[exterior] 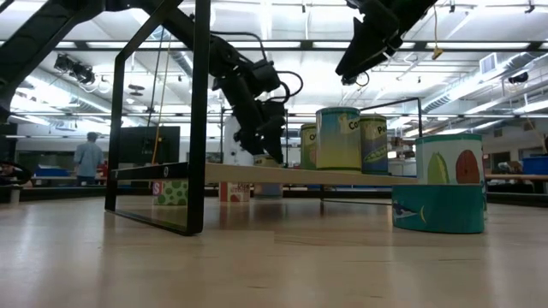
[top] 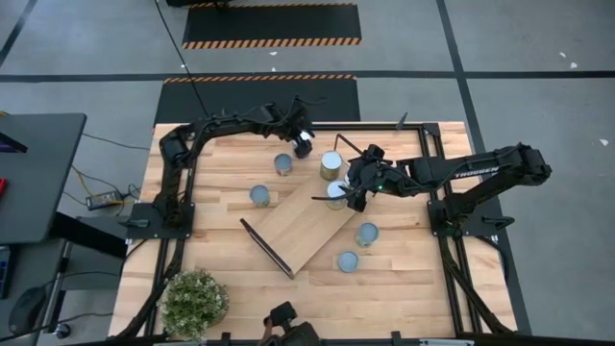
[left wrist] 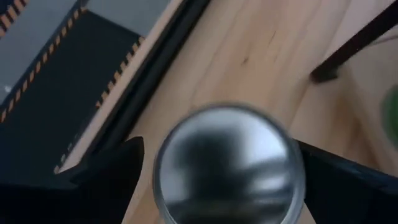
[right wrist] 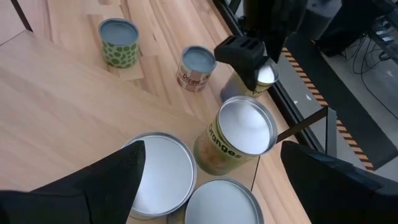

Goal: Pick and place cans onto a shelf
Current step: Put the dark blue fruit can on the shelf aligned with the yellow fruit can

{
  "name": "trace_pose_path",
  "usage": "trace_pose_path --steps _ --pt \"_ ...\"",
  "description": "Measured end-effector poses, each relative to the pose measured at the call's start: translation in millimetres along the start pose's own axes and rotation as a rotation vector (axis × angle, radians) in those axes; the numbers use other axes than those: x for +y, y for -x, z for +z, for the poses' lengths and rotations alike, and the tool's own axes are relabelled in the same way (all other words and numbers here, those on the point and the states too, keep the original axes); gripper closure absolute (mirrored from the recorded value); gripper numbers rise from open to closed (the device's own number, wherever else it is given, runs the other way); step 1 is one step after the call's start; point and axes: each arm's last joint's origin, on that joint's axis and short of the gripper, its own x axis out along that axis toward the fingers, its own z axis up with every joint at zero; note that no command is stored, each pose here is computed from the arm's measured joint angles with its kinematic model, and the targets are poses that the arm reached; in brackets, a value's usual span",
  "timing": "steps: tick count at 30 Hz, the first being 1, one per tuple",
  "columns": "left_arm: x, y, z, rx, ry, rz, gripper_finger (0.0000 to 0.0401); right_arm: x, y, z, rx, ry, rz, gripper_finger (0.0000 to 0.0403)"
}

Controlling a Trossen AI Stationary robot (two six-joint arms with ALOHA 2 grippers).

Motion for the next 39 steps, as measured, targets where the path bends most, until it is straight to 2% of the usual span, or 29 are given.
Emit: trace_pose_path --steps 8,14,18,21,27,33,39 --pt "-6 -14 -9 0.064 -0.029 -0.013 0.002 0 0 1 -0.007 -0.001 0.002 0.0021" --pt "-7 -14 -7 0.046 -0.036 -0.014 0.0067 0 0 1 -0.006 0.0 0.002 0.0021" --pt "-7 -12 -7 0.05 -0.087 -0.022 0.0096 0 0 0 -0.001 0.007 0.001 0.0021" --pt "-8 0 -5 0.062 -0.125 -0.062 0.0096 0 1 0 0.005 0.019 0.009 0.0021" --pt "-11 51 6 0.049 -0.272 -0.169 0.0079 -7 13 1 -0.023 0.021 0.013 0.0021" --pt "-42 79 7 0.023 -0.43 -0.296 0.0083 -14 26 1 -0.044 0.005 0.015 0.0021" --pt "-85 86 1 0.044 -0.533 -0.449 0.0084 -15 30 -1 -0.038 -0.017 0.033 0.0021"
